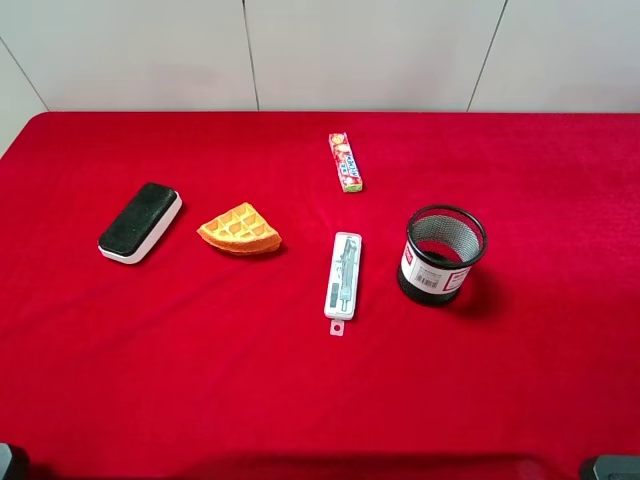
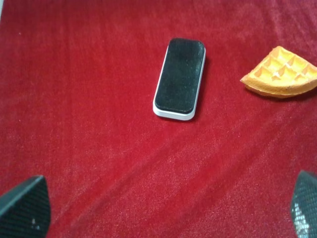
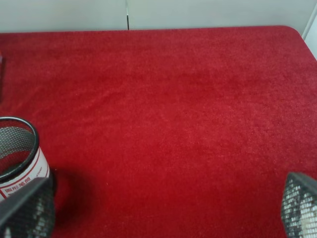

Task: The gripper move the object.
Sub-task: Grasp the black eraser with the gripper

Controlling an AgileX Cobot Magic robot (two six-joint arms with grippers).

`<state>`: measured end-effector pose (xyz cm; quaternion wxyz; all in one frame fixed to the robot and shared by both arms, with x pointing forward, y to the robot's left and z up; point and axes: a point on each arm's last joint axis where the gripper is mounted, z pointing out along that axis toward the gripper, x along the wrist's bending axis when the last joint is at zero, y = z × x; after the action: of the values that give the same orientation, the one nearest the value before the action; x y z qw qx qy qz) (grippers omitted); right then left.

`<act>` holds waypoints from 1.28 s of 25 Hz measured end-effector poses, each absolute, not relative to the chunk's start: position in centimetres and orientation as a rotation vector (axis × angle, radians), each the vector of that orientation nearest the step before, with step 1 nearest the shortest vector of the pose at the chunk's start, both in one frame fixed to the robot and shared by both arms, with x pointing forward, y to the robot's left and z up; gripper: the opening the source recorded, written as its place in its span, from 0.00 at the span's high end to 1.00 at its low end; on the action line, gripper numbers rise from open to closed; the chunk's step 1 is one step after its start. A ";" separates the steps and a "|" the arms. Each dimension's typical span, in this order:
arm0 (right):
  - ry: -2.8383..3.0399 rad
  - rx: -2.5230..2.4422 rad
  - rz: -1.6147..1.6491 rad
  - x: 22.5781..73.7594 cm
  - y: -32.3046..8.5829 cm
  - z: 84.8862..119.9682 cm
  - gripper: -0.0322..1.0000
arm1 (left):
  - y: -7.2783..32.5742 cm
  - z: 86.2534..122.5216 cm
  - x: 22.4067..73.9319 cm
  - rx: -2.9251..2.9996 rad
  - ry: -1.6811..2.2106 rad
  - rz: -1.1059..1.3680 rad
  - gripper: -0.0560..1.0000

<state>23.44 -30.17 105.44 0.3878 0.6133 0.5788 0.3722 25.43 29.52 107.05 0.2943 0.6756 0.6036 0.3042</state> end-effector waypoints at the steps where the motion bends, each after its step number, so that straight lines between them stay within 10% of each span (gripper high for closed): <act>1: 1.473 1.560 0.947 23.4 -30.2 105.4 0.30 | 29.5 107.3 25.8 1.808 1.616 0.798 0.04; 16: 1.473 1.560 0.947 23.4 -30.2 105.4 0.30 | 30.2 109.9 36.2 2.018 1.820 0.488 0.04; 32: 1.473 1.560 0.947 23.4 -30.2 105.4 0.30 | 30.9 104.0 46.4 2.243 1.880 0.230 0.03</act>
<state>23.44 -30.17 105.44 0.3878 0.6133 0.5788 0.3722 46.35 30.94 103.98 0.1027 0.7600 0.6370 0.0779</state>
